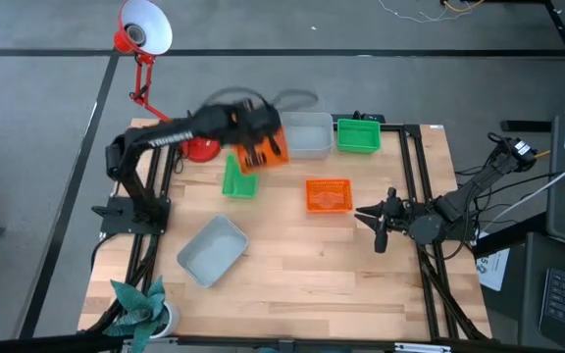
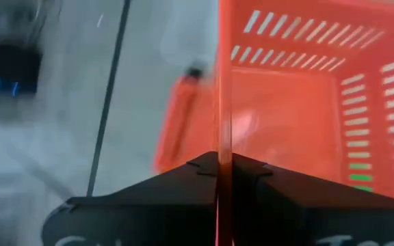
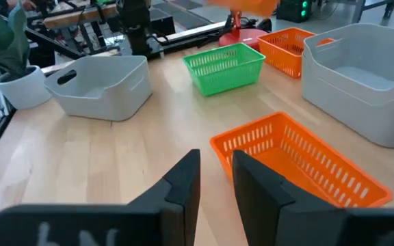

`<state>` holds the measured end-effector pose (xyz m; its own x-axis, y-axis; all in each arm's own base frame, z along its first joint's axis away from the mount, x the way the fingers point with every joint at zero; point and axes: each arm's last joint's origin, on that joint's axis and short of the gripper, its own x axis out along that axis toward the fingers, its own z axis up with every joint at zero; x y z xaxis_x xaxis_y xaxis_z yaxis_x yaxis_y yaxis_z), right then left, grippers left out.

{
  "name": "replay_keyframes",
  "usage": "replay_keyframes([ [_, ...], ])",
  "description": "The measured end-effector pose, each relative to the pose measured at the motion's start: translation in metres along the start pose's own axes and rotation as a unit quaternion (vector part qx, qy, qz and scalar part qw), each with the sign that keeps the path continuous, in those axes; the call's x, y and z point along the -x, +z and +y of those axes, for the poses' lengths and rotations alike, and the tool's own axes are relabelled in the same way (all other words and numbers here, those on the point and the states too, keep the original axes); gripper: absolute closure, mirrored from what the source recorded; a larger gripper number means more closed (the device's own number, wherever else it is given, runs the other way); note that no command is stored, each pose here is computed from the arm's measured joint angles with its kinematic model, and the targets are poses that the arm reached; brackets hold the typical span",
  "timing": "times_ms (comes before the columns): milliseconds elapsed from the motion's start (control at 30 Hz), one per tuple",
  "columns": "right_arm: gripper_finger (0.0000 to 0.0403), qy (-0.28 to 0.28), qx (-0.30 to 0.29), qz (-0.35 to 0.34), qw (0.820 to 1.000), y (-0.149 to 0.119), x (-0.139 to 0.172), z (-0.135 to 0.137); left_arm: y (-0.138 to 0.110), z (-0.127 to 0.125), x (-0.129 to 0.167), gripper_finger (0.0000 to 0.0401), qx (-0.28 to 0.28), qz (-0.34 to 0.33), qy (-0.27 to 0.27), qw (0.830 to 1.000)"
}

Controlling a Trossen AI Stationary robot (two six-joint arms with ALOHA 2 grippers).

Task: Stack baskets by color
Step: Stack the bottom left orange bin on the top orange bin

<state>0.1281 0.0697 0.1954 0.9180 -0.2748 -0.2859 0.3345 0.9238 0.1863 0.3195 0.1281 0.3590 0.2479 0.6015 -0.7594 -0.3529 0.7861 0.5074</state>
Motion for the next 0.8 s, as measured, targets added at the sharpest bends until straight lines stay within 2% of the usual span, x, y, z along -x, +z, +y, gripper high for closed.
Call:
replay_keyframes([
  [167, 0.0317, -0.001, 0.005, 0.002, 1.000, -0.001, -0.001, 0.000, -0.019, 0.070, -0.028, 0.0401, 0.026, 0.020, -0.007, 0.999],
  [267, 0.0317, -0.001, 0.004, 0.001, 1.000, -0.001, -0.001, 0.000, -0.028, 0.103, -0.040, 0.0401, 0.041, -0.007, -0.021, 0.999],
  [333, 0.0317, -0.001, 0.008, 0.002, 1.000, -0.001, -0.001, 0.000, -0.035, 0.118, -0.045, 0.0401, 0.026, -0.022, -0.035, 0.999],
  [400, 0.0317, -0.001, 0.015, 0.001, 1.000, -0.001, -0.001, 0.000, -0.042, 0.132, -0.050, 0.0401, 0.003, -0.021, -0.025, 0.999],
  [467, 0.0317, -0.001, 0.015, 0.001, 1.000, -0.001, -0.001, 0.000, -0.050, 0.142, -0.053, 0.0401, -0.001, -0.009, -0.019, 1.000],
  [500, 0.0317, -0.001, 0.015, 0.001, 1.000, -0.001, -0.001, 0.000, -0.053, 0.144, -0.053, 0.0401, 0.017, -0.004, -0.024, 1.000],
  [600, 0.0317, -0.001, 0.017, 0.001, 1.000, -0.001, -0.001, 0.000, -0.056, 0.136, -0.052, 0.0401, 0.047, -0.005, -0.092, 0.995],
  [667, 0.0317, -0.001, 0.024, 0.002, 1.000, -0.001, -0.001, 0.000, -0.056, 0.132, -0.051, 0.0401, 0.013, -0.018, -0.125, 0.992],
  [733, 0.0317, -0.001, 0.034, 0.001, 0.999, -0.001, -0.001, 0.000, -0.054, 0.133, -0.054, 0.0401, -0.019, -0.026, -0.117, 0.993],
  [800, 0.0317, -0.001, 0.043, 0.002, 0.999, -0.001, -0.001, 0.000, -0.054, 0.139, -0.064, 0.0401, -0.026, -0.027, -0.110, 0.993],
])
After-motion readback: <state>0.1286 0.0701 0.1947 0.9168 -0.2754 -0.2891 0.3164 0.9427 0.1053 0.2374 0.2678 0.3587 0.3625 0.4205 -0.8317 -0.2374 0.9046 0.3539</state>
